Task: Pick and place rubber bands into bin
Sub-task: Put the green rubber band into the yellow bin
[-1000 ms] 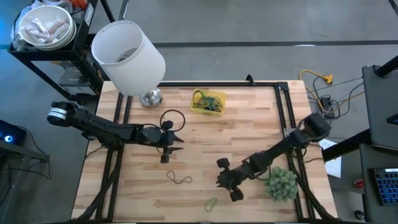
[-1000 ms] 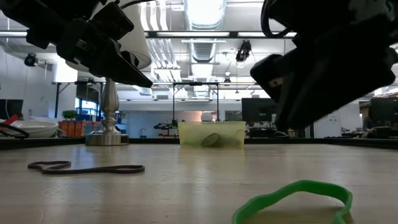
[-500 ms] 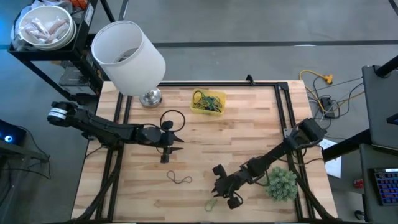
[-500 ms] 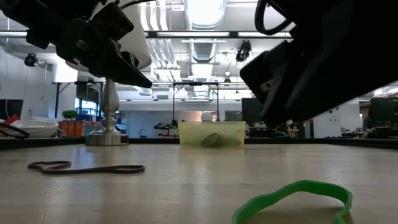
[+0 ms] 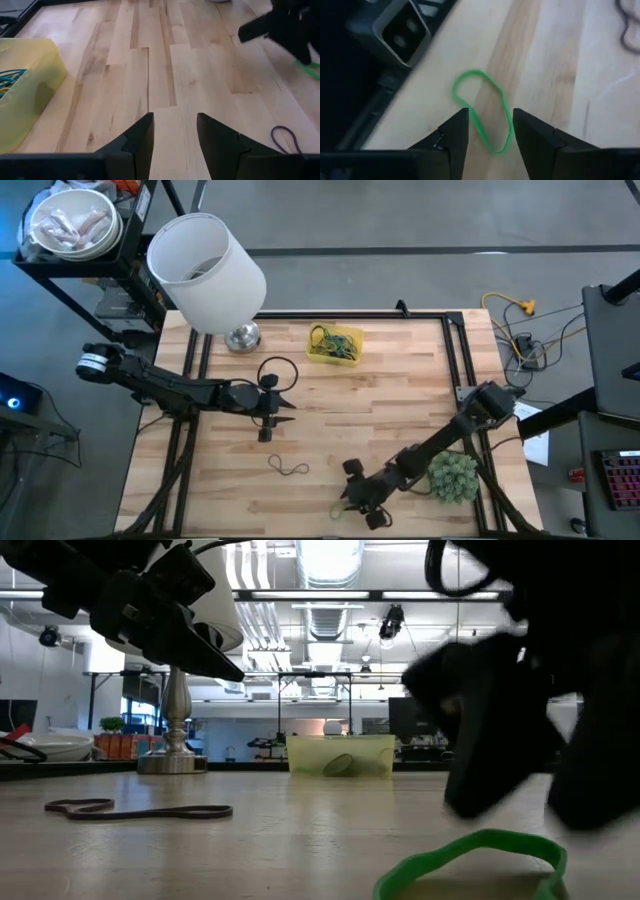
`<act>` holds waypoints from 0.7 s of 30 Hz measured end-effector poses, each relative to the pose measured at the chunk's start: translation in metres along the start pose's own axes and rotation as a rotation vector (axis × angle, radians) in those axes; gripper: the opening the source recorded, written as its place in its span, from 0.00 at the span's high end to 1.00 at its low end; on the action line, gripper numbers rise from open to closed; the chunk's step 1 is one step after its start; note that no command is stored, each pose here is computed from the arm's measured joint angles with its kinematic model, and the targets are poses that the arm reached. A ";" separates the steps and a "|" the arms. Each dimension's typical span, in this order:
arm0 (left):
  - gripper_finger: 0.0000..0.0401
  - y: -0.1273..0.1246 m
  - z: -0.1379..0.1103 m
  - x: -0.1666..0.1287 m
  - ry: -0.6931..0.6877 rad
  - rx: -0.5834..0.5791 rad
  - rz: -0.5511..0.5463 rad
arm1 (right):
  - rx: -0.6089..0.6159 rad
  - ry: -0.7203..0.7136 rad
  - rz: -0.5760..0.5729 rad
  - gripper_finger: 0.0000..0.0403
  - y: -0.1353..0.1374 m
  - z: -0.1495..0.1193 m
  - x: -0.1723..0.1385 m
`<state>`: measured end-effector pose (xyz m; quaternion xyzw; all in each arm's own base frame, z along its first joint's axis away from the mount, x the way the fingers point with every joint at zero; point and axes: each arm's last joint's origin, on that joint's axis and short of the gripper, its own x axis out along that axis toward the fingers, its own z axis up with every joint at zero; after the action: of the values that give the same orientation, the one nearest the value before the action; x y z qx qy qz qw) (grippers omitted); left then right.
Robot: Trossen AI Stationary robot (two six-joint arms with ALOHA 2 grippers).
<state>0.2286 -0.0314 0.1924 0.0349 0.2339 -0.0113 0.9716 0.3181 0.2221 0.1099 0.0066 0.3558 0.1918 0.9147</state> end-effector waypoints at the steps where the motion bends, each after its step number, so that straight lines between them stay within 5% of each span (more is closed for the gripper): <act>1: 0.66 0.000 0.000 0.000 -0.001 0.000 0.000 | 0.000 0.013 -0.008 0.63 0.000 -0.002 0.005; 13: 0.66 0.000 0.000 0.000 -0.001 0.000 0.000 | -0.027 0.077 -0.026 0.62 0.005 0.023 0.009; 21: 0.66 0.000 0.000 0.000 -0.001 0.000 0.000 | -0.002 0.109 -0.049 0.63 0.001 0.012 0.009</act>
<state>0.2286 -0.0315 0.1925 0.0351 0.2335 -0.0115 0.9717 0.3318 0.2277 0.1132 -0.0137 0.4048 0.1697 0.8984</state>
